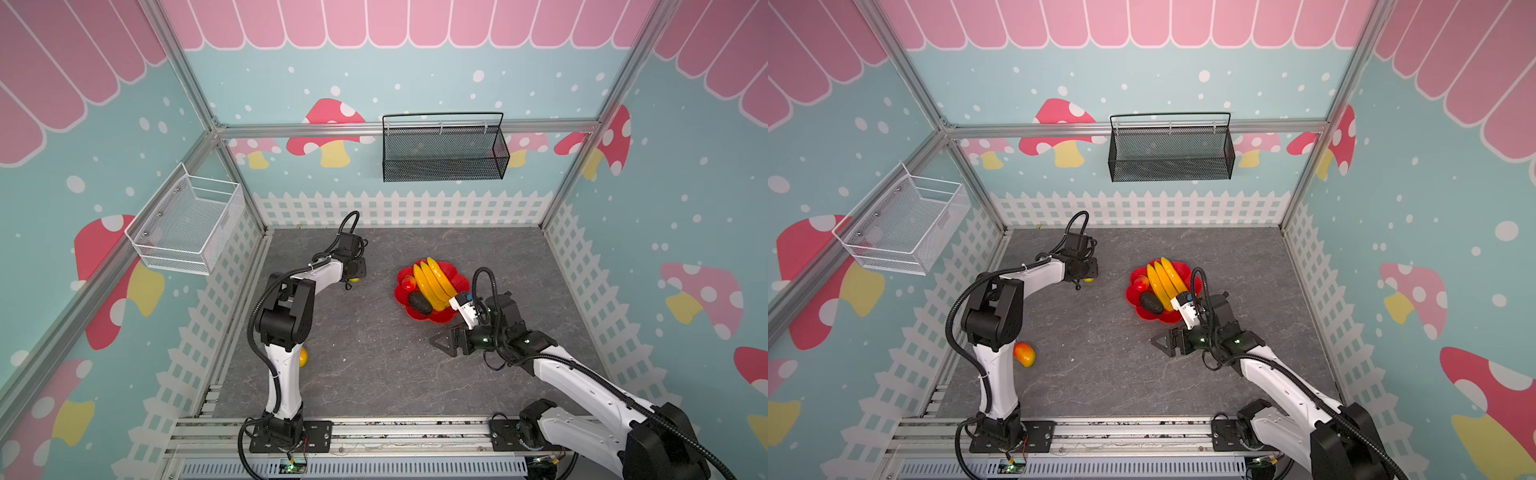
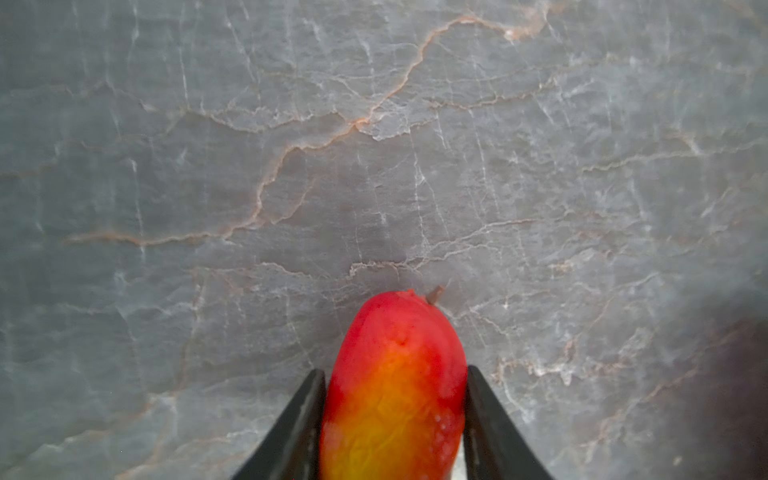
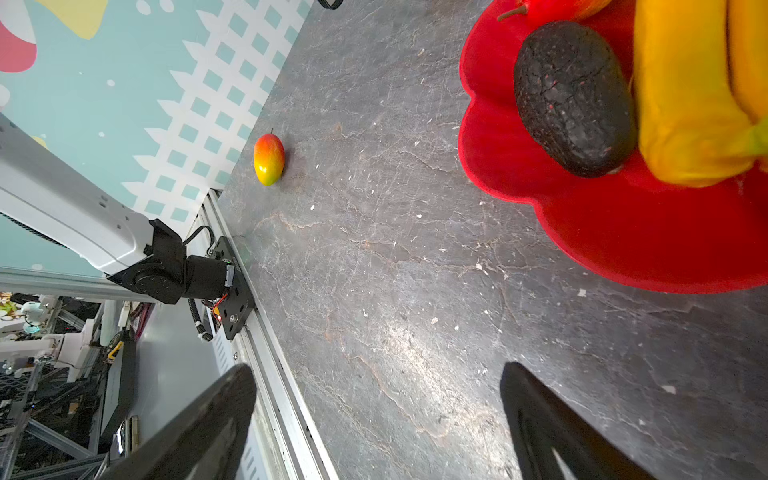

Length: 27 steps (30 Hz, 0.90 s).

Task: Place and organize the fake fruits in the fruit bowl
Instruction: 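Grasp the mango farthest from the robot with the left gripper, then carry the mango with the left gripper and drop it into the bowl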

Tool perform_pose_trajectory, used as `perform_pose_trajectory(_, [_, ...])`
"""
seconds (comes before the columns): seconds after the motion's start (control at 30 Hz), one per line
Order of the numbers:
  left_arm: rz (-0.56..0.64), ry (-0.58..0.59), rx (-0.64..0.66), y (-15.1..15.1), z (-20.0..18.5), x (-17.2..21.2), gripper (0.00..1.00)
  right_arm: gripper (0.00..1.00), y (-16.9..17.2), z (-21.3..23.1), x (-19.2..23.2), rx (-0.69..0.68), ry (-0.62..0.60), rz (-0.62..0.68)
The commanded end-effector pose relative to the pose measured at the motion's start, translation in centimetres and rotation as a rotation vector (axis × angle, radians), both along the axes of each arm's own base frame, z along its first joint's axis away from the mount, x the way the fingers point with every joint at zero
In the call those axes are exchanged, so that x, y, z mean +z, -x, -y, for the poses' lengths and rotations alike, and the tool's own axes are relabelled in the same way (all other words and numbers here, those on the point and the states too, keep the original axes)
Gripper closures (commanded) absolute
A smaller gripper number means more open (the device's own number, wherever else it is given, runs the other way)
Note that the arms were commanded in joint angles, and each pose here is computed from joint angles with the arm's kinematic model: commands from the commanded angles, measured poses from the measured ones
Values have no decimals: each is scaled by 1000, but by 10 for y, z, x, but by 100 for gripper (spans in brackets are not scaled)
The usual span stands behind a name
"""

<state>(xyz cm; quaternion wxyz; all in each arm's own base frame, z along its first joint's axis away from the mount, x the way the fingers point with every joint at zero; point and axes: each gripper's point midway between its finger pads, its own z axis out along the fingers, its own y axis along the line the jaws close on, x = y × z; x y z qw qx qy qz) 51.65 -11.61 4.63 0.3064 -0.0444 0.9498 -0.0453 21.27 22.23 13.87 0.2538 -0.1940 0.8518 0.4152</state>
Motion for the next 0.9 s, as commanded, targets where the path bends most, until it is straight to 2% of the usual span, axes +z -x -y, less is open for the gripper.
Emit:
perform_pose_trajectory(0.0, [23, 45, -4, 0, 4, 12, 63, 5, -2, 3, 6, -25, 11, 20])
perform_pose_trajectory(0.13, [104, 85, -53, 21, 27, 51, 64, 5, -8, 18, 10, -123, 21, 22])
perform_pose_trajectory(0.27, [172, 105, -163, 53, 73, 87, 64, 5, -9, 33, 12, -193, 10, 8])
perform_pose_trajectory(0.47, [228, 182, -450, 97, 191, 121, 64, 5, -17, 63, 20, -352, -3, 18])
perform_pose_trajectory(0.63, [249, 237, -556, 92, 259, 122, 64, 5, -21, 71, 34, -402, -34, 39])
perform_pose_trajectory(0.87, [326, 387, -577, 63, 319, 109, 64, 5, -17, 70, 43, -384, -64, 75])
